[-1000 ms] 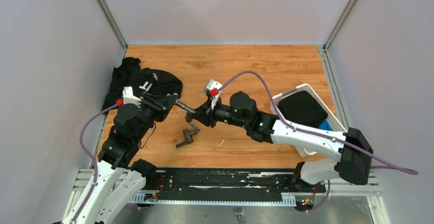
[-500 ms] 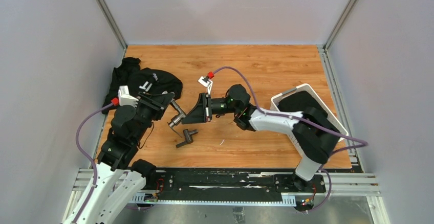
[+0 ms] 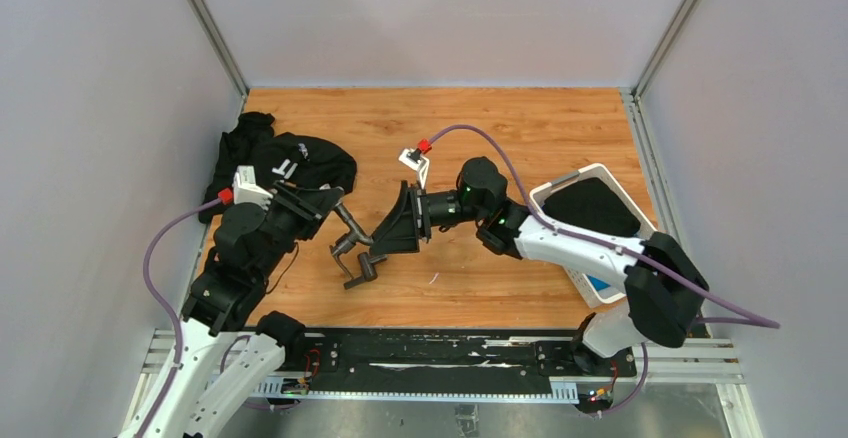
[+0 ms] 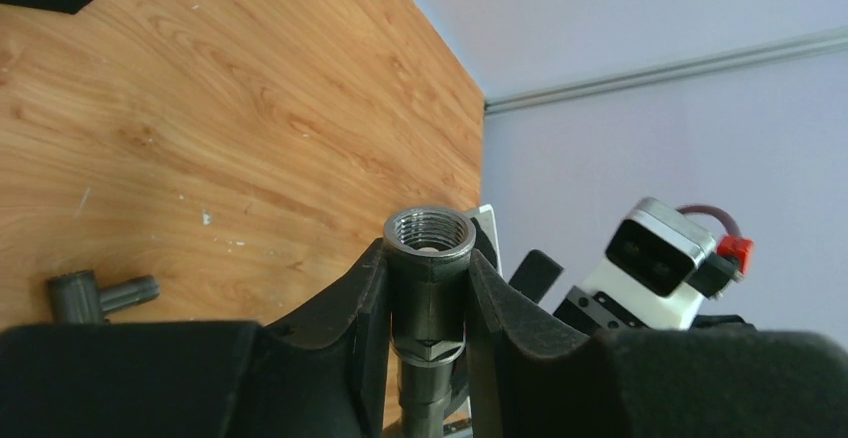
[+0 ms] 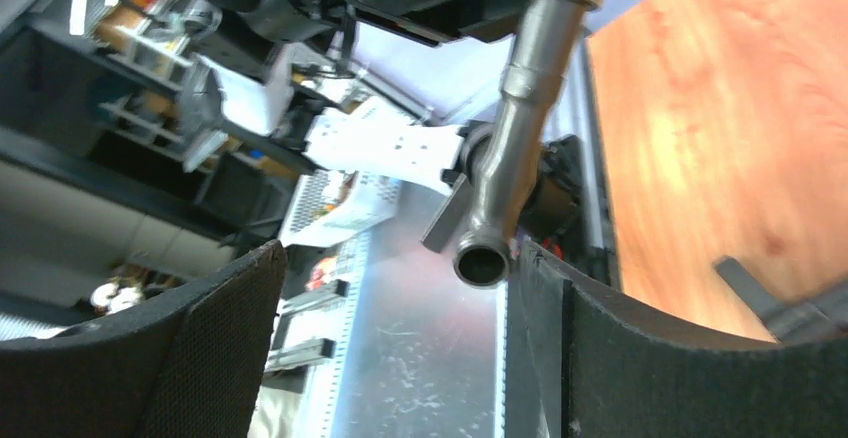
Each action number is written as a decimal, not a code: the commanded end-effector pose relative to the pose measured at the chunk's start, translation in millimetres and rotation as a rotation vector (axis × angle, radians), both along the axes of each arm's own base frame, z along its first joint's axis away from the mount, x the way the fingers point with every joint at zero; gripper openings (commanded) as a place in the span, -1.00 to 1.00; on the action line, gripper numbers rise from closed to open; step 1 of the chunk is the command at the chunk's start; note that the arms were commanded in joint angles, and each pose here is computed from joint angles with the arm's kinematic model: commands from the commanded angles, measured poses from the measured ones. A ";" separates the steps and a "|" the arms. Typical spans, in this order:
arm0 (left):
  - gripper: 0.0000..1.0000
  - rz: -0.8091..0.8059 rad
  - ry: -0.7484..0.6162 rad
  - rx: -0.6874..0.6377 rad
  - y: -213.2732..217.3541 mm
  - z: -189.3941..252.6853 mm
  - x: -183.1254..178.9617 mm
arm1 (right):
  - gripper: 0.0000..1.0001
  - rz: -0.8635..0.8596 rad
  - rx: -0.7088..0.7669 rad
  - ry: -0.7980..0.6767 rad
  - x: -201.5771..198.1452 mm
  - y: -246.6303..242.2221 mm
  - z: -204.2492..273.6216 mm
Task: Install the water faucets
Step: Screw the water faucet onto the adaptor.
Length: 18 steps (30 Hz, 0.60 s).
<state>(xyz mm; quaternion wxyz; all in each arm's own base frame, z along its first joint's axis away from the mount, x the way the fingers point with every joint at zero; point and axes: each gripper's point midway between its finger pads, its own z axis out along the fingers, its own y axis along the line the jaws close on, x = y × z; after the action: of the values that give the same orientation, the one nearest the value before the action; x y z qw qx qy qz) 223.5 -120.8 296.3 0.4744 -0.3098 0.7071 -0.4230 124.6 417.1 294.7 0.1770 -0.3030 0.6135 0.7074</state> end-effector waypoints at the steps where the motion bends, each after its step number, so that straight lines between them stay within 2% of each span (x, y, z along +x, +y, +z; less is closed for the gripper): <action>1: -1.00 0.019 -0.019 0.023 6.8 12.0 -3.8 | 0.69 -0.154 -0.235 -0.158 25.9 -18.9 -45.3; 5: -1.00 0.035 -0.025 0.021 10.8 16.6 -6.4 | 0.72 -0.236 -0.389 -0.280 39.2 -39.1 -58.0; 8: -1.00 0.040 -0.021 0.018 12.0 18.6 -7.3 | 0.74 -0.337 -0.483 -0.464 51.7 -56.9 -56.7; 10: -1.00 0.042 -0.016 0.018 12.3 19.0 -7.5 | 0.75 -0.392 -0.517 -0.686 49.6 -62.8 -48.3; 11: -1.00 0.044 -0.015 0.020 12.6 19.7 -7.2 | 0.75 -0.407 -0.516 -0.848 48.2 -64.9 -41.7; 16: -1.00 0.054 0.000 0.025 13.5 19.8 -4.7 | 0.77 -0.494 -0.440 -1.464 29.3 -66.7 -9.2; 18: -1.00 0.055 0.010 0.025 13.0 18.0 -3.9 | 0.78 -0.509 -0.441 -1.663 21.1 -64.3 -7.1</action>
<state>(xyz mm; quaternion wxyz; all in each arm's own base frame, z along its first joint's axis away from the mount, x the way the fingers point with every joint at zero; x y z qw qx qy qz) 217.0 -110.7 295.0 0.4707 -0.3207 0.7225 -0.3919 123.1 369.2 281.0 0.5424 -0.5331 0.5755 0.3008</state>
